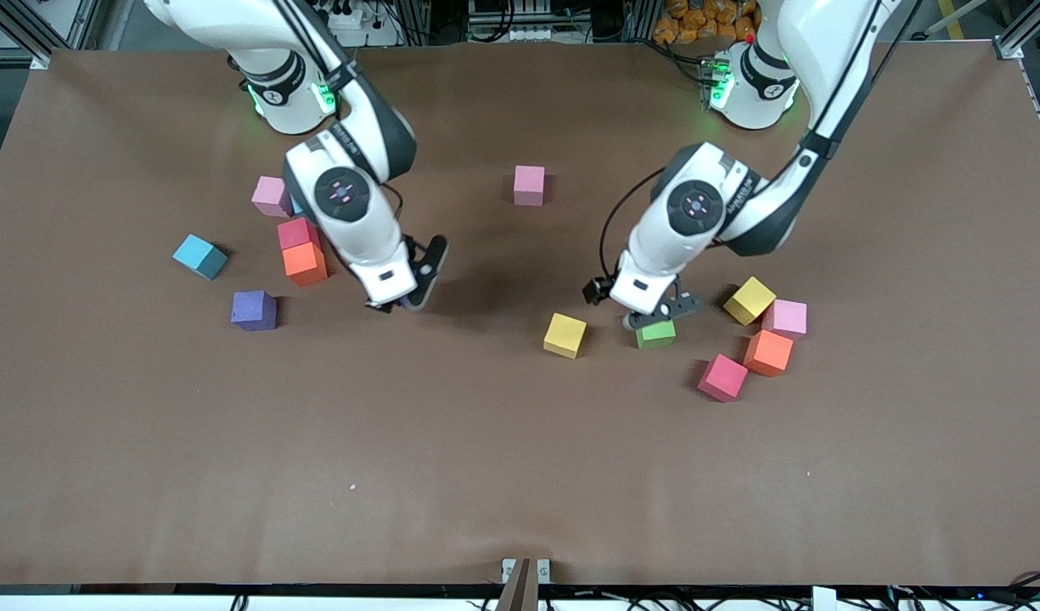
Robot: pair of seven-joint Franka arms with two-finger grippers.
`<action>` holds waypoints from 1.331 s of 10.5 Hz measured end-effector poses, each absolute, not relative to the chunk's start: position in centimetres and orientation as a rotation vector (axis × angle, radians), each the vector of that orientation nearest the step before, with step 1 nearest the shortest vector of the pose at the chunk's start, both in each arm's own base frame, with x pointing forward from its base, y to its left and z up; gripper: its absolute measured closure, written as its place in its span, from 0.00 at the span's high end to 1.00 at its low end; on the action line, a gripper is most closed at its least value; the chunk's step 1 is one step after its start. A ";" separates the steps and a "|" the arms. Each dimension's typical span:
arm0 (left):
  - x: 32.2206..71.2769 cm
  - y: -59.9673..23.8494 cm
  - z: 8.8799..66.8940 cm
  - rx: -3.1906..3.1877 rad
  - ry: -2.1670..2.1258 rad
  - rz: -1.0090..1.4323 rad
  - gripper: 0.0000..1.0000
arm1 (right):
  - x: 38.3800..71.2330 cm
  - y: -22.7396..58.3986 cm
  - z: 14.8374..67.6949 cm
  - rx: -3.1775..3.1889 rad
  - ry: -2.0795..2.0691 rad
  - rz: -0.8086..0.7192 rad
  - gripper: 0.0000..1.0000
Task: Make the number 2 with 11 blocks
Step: 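Grasp the green cube with the left gripper while the right gripper carries purple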
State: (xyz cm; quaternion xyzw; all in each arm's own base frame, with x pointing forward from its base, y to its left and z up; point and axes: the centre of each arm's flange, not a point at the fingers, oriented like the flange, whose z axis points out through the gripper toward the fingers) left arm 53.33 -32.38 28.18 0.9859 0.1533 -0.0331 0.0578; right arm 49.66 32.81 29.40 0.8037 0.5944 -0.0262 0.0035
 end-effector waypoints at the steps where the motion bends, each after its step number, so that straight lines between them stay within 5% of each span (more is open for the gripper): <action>1: 54.3 -31.0 27.6 3.000 0.436 -0.101 1.00 | 48.4 34.0 29.1 2.490 1.909 -0.108 0.56; 8: 55.6 -27.5 24.8 3.103 0.266 -0.116 1.00 | 34.5 45.3 25.5 2.360 2.120 -0.247 0.56; 14: 55.9 -27.3 21.7 3.118 0.237 -0.176 1.00 | 29.2 47.0 21.5 2.338 2.159 -0.342 0.56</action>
